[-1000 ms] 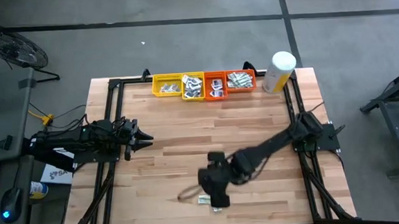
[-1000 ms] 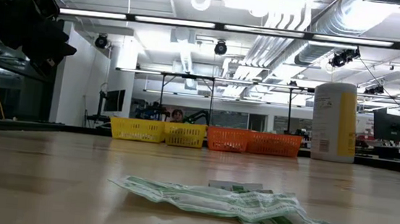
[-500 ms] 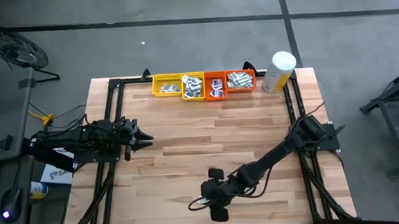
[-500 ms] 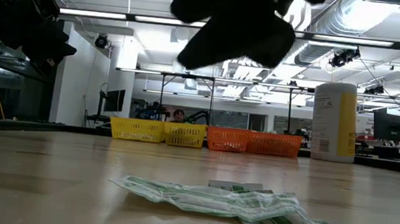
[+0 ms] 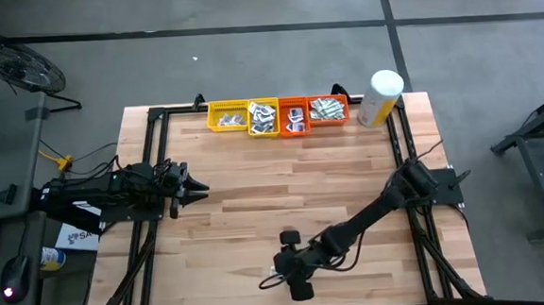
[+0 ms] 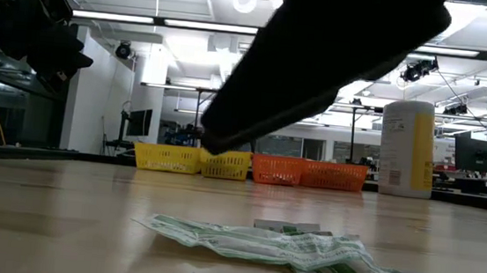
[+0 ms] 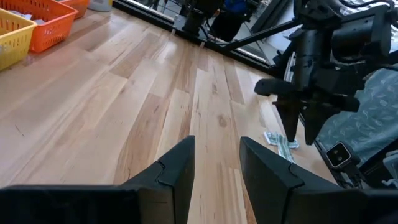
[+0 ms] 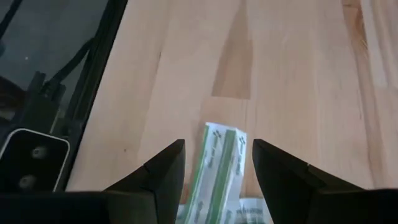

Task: Pick & Place First Aid Supplies
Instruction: Put the green pad into the right orange bin

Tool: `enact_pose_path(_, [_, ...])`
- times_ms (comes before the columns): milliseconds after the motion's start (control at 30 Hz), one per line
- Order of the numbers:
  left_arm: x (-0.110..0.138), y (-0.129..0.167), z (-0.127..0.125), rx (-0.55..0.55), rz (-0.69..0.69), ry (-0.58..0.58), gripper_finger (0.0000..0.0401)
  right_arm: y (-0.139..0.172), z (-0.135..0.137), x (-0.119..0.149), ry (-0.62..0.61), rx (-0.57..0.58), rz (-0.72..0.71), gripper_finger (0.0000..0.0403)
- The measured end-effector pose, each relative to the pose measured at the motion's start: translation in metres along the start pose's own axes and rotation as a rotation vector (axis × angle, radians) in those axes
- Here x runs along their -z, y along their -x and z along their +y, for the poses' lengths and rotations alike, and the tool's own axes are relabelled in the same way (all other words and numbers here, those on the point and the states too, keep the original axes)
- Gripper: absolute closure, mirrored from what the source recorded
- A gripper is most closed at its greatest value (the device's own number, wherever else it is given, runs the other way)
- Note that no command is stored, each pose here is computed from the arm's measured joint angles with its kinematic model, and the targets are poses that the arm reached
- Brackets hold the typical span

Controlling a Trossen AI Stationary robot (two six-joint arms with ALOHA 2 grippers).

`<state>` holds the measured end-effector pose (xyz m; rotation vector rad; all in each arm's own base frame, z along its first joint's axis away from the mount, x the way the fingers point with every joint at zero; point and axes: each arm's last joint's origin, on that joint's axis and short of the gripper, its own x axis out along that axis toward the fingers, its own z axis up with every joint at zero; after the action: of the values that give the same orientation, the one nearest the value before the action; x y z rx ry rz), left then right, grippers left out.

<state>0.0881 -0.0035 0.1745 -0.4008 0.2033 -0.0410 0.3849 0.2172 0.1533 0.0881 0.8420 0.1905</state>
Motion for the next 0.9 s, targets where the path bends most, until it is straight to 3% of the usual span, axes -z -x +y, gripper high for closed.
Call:
enact_pose_path(433, [0.000, 0.000, 0.000, 0.000, 0.000, 0.000, 0.0274, -0.013, -0.004, 0.007, 0.171, 0.092, -0.002, 0.0221])
enact_pose_path(900, [0.000, 0.000, 0.000, 0.000, 0.000, 0.000, 0.0274, -0.025, -0.006, 0.014, 0.329, 0.050, 0.027, 0.0221])
